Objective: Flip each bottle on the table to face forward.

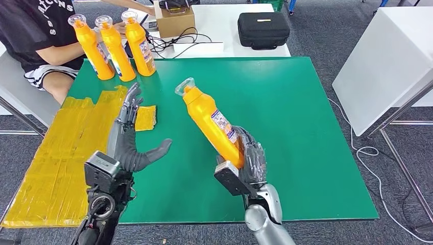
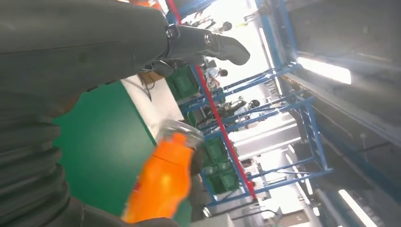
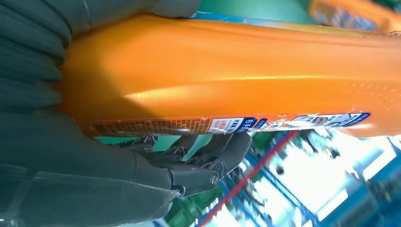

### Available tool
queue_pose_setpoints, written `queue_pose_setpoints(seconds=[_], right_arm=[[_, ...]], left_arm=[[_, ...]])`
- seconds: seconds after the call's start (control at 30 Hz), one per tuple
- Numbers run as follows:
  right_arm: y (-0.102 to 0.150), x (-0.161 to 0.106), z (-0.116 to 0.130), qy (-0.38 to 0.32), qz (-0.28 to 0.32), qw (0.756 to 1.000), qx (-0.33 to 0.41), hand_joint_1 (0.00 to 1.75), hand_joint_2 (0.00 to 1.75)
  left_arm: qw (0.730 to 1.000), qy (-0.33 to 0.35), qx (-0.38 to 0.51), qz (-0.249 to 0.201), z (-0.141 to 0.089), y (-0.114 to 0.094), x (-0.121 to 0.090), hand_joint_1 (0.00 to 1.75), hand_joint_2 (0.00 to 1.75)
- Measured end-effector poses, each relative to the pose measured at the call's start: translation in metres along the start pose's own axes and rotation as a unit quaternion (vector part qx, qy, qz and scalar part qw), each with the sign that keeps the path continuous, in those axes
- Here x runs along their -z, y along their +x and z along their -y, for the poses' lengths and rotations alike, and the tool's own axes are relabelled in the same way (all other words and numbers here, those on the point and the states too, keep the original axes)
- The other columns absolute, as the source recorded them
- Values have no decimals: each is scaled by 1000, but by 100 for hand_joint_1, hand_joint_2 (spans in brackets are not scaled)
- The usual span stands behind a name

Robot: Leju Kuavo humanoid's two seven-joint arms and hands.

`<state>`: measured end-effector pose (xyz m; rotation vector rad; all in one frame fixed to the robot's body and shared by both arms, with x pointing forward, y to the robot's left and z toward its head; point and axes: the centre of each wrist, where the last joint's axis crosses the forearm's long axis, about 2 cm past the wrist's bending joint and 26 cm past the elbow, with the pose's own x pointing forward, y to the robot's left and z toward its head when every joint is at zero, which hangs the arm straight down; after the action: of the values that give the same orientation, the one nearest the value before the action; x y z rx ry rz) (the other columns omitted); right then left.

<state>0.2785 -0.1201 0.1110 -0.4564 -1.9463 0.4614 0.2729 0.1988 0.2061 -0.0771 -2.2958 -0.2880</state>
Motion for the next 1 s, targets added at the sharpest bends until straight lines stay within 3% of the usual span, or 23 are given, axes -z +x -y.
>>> queue_pose_setpoints(seconds=[0.2, 0.47, 1.0], right_arm=[[0, -2, 2, -67, 51, 996, 0, 175, 175], [15, -2, -8, -67, 147, 987, -13, 175, 175], [20, -2, -14, -68, 153, 986, -13, 175, 175]], left_arm=[[994, 17, -93, -56, -8, -22, -4, 0, 175], [985, 30, -135, -98, -12, -48, -3, 0, 175], [982, 38, -141, -116, -13, -56, -5, 0, 175]])
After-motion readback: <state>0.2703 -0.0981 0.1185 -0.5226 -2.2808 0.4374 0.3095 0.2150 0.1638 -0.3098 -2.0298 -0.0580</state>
